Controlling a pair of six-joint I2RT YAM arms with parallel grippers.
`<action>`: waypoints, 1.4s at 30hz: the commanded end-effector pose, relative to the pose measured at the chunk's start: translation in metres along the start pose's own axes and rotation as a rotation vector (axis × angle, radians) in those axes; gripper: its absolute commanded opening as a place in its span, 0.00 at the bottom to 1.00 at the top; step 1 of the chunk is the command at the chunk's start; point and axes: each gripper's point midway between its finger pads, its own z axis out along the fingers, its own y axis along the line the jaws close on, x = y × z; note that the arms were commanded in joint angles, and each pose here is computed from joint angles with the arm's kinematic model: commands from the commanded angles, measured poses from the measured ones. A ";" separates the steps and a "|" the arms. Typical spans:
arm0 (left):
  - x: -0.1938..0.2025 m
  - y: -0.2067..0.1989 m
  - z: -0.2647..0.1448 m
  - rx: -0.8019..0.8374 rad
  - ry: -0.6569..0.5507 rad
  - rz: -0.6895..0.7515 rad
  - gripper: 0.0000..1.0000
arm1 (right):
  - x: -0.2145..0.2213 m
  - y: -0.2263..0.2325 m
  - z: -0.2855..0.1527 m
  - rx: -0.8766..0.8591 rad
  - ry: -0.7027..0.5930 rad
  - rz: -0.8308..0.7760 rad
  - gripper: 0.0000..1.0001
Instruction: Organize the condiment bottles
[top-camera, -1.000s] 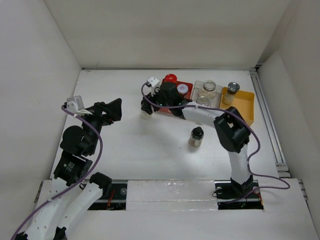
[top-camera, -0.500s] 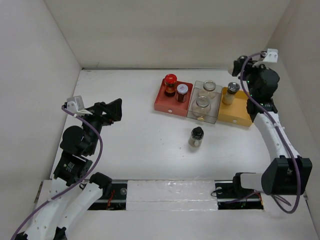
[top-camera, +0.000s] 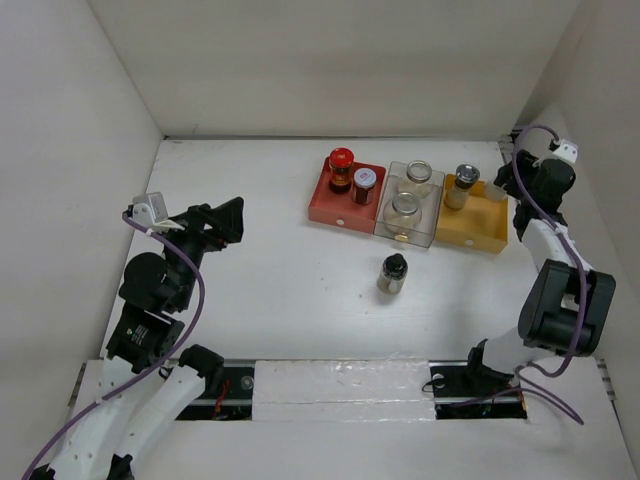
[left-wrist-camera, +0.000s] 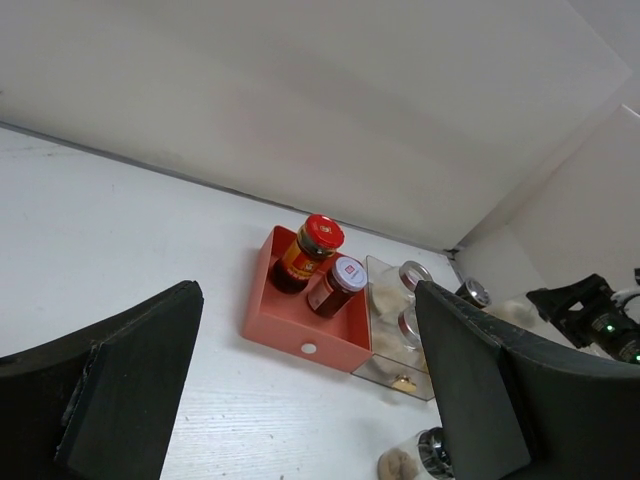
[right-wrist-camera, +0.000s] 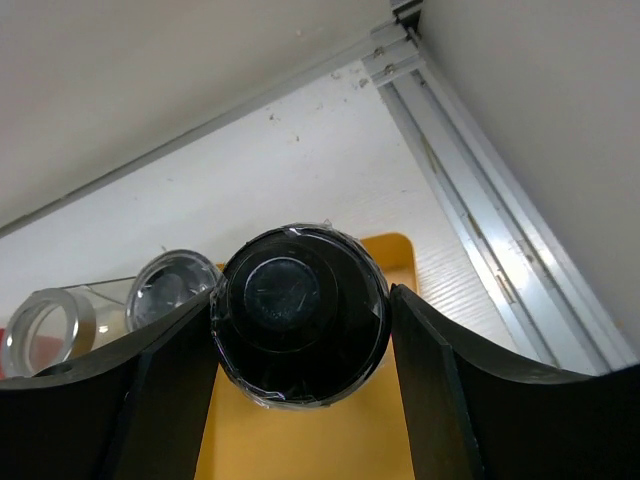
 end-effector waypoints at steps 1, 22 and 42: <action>-0.007 -0.006 0.003 0.026 -0.022 0.002 0.84 | -0.035 0.025 0.018 -0.117 -0.137 0.011 0.48; -0.003 -0.003 0.007 0.009 -0.011 0.007 0.84 | 0.008 0.014 0.048 0.007 -0.098 -0.041 0.85; -0.008 -0.009 0.003 0.038 -0.025 0.000 0.53 | 0.071 0.196 -0.187 -0.629 0.094 -0.148 0.72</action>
